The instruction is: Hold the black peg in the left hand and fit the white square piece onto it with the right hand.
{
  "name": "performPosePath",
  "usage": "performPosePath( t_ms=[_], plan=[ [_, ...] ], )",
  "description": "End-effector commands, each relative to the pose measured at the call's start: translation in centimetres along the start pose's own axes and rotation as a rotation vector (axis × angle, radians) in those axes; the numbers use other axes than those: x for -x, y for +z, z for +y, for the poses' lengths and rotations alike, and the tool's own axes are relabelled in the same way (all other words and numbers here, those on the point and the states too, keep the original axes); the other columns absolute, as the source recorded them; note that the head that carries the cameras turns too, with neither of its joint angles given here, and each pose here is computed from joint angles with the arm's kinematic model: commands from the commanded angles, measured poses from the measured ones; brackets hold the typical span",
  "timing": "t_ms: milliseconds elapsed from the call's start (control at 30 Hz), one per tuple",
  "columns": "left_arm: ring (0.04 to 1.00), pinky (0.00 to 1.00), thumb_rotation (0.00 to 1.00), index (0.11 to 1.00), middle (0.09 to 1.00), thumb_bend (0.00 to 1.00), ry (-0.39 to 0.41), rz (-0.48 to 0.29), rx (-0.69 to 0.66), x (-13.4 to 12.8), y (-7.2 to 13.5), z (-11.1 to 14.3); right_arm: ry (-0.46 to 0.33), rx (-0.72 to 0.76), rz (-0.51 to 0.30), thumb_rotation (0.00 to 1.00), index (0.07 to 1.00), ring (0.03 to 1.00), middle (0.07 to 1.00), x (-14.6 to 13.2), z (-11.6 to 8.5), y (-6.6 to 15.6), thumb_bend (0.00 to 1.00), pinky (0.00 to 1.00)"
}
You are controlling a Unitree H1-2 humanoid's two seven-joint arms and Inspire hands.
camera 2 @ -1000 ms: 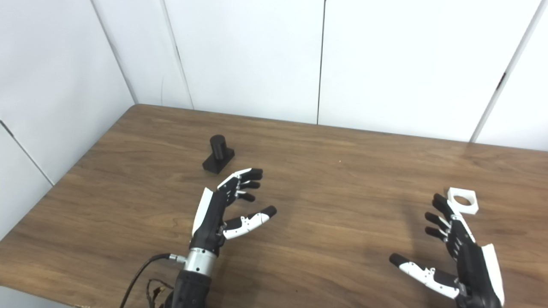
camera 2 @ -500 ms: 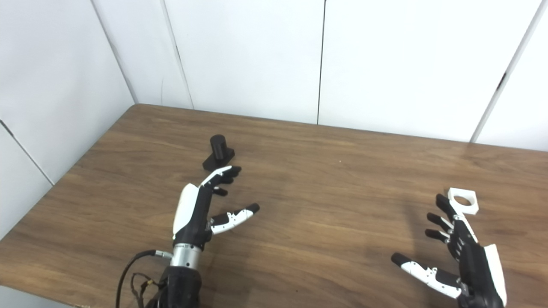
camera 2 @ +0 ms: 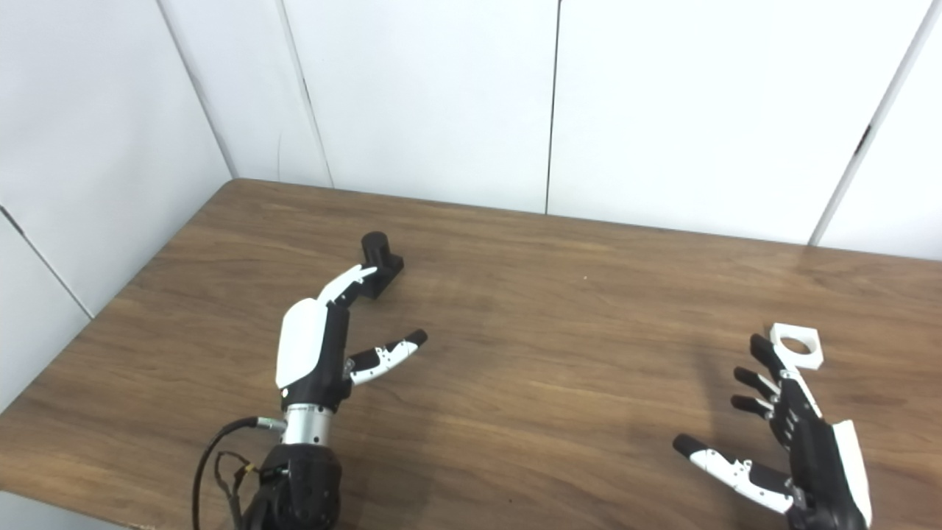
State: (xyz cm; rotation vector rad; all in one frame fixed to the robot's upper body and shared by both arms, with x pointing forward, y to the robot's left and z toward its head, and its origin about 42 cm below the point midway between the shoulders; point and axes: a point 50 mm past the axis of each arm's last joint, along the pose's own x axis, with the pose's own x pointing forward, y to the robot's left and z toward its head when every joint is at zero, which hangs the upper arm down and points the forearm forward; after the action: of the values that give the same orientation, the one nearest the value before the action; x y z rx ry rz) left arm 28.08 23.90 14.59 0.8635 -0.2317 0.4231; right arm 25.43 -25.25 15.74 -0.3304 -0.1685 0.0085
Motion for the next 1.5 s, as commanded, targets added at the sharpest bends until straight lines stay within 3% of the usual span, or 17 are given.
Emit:
performPosePath(
  t_ms=[0, 200, 533, 867, 1033, 1333, 1467],
  plan=[
    [0.921, 0.88, 0.35, 0.731, 0.888, 0.74, 0.09, -0.051, -0.051, -1.9, 0.9, 1.2, -0.007, -0.004, -0.068, 0.03, 0.905, 0.837, 0.92, -0.6, -0.2, 1.4, 0.67, 0.73],
    [0.946, 0.99, 0.36, 0.734, 0.909, 0.74, 0.139, -0.059, -0.173, -3.2, 0.7, 1.5, -0.009, -0.008, -0.07, 0.0, 0.903, 0.841, 0.919, -0.6, -0.3, 1.4, 0.67, 0.74],
    [0.97, 0.99, 0.44, 0.724, 0.95, 0.8, 0.223, -0.012, -0.305, -6.0, 0.4, 1.2, -0.009, -0.01, -0.073, 0.0, 0.893, 0.831, 0.914, -0.6, -0.4, 1.6, 0.67, 0.71],
    [0.976, 0.94, 0.5, 0.734, 0.989, 0.85, 0.177, 0.075, -0.336, -8.5, -0.4, 0.4, -0.012, 0.01, -0.065, 0.05, 0.869, 0.793, 0.891, -0.7, -0.2, 1.6, 0.68, 0.65],
    [0.967, 0.87, 0.48, 0.732, 0.987, 0.88, 0.161, 0.096, -0.355, -9.5, -0.9, -0.2, -0.01, 0.012, -0.058, 0.04, 0.867, 0.805, 0.896, -0.5, -0.1, 1.8, 0.68, 0.67],
    [1.0, 0.99, 0.52, 0.702, 1.0, 0.89, 0.076, 0.228, -0.37, -10.9, -2.0, -1.4, -0.018, 0.01, -0.057, 0.02, 0.861, 0.807, 0.895, -0.5, 0.0, 1.9, 0.68, 0.67],
    [1.0, 1.0, 0.55, 0.712, 1.0, 0.91, 0.046, 0.255, -0.373, -11.0, -2.4, -1.9, -0.021, 0.012, -0.06, 0.02, 0.855, 0.802, 0.895, -0.5, 0.1, 2.0, 0.68, 0.66]
  ],
)
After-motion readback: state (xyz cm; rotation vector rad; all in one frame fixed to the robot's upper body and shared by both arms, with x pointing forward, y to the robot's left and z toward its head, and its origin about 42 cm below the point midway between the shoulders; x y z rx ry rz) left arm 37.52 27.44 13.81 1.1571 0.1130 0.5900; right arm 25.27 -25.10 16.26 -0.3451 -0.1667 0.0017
